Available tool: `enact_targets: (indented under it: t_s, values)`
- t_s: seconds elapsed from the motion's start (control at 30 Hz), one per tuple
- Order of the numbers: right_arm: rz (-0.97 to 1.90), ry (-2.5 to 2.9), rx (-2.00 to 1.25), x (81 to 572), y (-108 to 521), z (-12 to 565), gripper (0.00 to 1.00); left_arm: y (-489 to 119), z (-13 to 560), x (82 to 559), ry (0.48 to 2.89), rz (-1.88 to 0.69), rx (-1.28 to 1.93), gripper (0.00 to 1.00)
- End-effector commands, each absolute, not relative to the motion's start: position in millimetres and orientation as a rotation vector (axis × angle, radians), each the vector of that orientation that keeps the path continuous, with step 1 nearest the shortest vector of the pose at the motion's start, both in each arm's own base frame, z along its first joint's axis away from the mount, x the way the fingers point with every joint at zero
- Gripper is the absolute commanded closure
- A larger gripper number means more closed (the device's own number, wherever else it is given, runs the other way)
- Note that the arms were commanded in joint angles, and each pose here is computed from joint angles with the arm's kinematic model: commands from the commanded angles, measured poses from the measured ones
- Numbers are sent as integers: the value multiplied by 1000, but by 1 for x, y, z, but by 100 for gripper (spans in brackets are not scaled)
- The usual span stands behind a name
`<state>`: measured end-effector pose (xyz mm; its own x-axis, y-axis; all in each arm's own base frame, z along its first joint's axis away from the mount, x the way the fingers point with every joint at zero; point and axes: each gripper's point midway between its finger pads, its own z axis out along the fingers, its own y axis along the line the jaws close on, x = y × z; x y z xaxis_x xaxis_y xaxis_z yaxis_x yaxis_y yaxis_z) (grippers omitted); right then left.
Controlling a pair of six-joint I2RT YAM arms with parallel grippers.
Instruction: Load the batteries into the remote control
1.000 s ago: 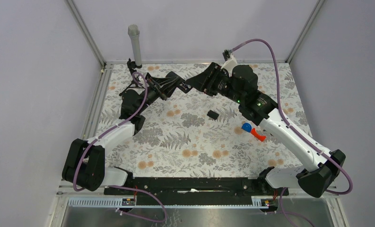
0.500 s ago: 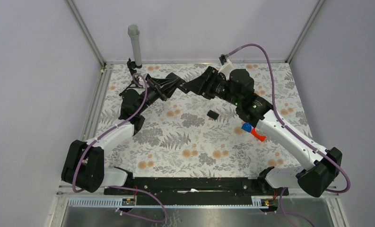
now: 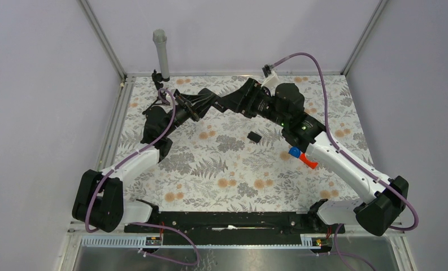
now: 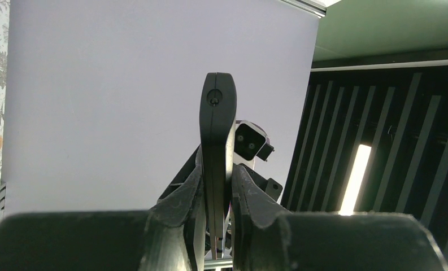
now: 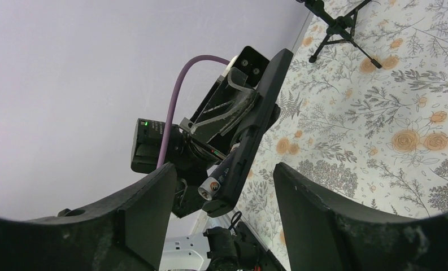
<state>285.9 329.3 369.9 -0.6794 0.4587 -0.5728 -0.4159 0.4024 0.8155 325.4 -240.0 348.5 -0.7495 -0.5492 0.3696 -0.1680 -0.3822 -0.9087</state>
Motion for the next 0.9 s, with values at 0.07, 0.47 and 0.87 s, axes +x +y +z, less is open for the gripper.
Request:
enact_targets:
  t_s: [0.07,0.47,0.87]
  values:
    - [1440,1741,9,279,320,397,31,-233,374,319,1495,-2238,-888,100]
    - [1494,1732,13,279,324,394,45,-232,381,317,1471,-2250,-855,100]
    - [1526,1743,18,281,331,388,52,-233,396,313,1446,-2262,-764,100]
